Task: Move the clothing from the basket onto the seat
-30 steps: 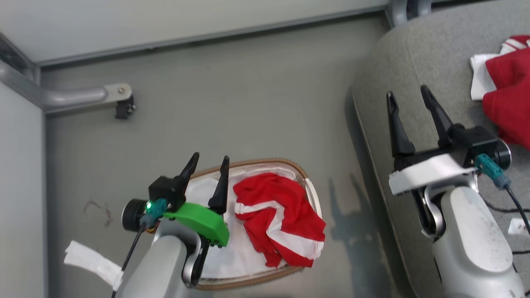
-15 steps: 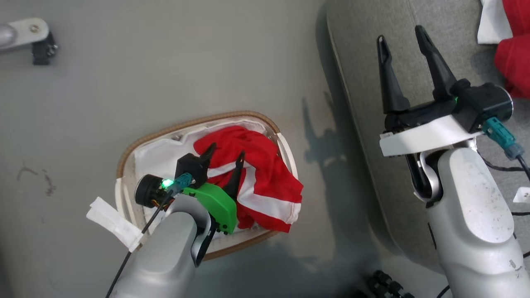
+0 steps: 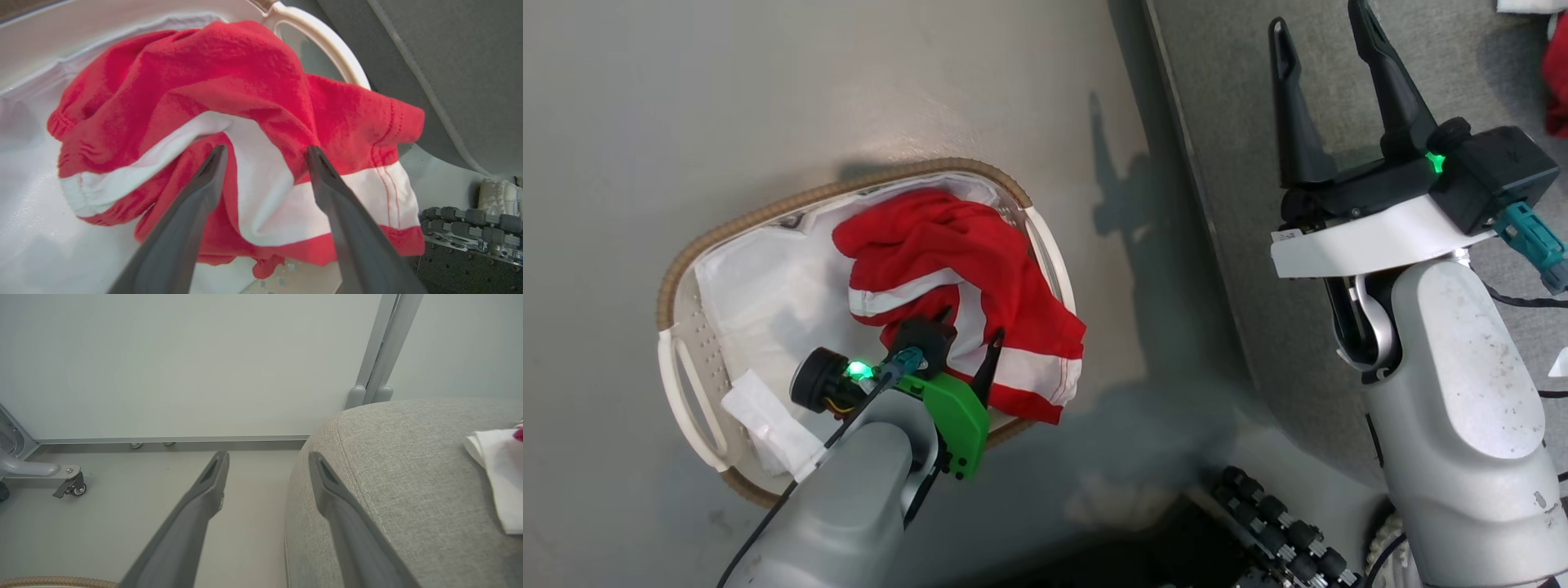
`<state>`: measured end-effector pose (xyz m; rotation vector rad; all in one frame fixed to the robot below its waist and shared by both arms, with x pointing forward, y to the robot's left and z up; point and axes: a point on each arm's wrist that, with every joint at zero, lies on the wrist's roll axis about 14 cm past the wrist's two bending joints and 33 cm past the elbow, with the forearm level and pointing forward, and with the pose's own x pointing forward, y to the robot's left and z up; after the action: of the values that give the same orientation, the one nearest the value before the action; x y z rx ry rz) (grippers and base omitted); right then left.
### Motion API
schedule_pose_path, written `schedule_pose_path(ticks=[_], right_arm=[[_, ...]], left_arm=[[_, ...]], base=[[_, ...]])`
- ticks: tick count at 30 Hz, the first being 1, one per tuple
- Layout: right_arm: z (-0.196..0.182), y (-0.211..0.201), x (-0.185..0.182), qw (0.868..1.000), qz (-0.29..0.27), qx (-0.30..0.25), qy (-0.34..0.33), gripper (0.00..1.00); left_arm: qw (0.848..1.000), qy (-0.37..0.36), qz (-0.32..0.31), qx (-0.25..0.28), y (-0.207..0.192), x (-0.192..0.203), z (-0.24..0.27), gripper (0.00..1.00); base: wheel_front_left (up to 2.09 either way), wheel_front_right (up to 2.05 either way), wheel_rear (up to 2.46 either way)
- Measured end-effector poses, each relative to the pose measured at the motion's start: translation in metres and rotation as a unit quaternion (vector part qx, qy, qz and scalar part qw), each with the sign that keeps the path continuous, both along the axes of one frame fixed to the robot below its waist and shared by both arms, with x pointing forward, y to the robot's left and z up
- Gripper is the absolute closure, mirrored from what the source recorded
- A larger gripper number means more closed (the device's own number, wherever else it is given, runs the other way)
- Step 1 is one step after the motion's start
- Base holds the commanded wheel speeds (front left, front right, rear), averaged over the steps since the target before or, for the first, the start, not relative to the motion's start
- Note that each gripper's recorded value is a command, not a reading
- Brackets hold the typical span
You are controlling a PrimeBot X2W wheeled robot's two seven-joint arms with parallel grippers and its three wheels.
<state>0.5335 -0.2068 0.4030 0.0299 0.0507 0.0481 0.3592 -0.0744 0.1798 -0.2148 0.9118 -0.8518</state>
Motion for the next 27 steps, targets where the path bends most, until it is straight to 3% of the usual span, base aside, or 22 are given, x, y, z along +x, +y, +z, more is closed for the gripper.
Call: schedule_pose_path(ticks=[10,24,25,26,27], right_arm=[[-0.025,-0.007,0.004,1.000,-0.004,-0.008,0.021,0.00],[-0.038,-0.004,0.005,1.000,-0.001,-0.005,0.031,0.00],[-0.038,-0.003,0.005,1.000,0.000,-0.005,0.030,0.00],[-0.037,-0.002,0.005,1.000,0.001,-0.005,0.029,0.00],[-0.036,-0.001,0.005,1.000,0.002,-0.005,0.028,0.00]], left_arm=[[0.998,0.021,-0.055,0.035,0.001,-0.010,-0.040,0.00],[0.990,0.058,-0.081,0.103,0.021,-0.016,-0.067,0.00],[0.989,0.063,-0.083,0.107,0.023,-0.017,-0.068,0.69],[0.989,0.065,-0.082,0.109,0.024,-0.017,-0.067,1.00],[0.989,0.064,-0.082,0.109,0.024,-0.017,-0.066,1.00]], base=[[0.00,0.00,0.00],[0.00,0.00,0.00],[0.00,0.00,0.00],[0.00,0.00,0.00],[0.00,0.00,0.00]])
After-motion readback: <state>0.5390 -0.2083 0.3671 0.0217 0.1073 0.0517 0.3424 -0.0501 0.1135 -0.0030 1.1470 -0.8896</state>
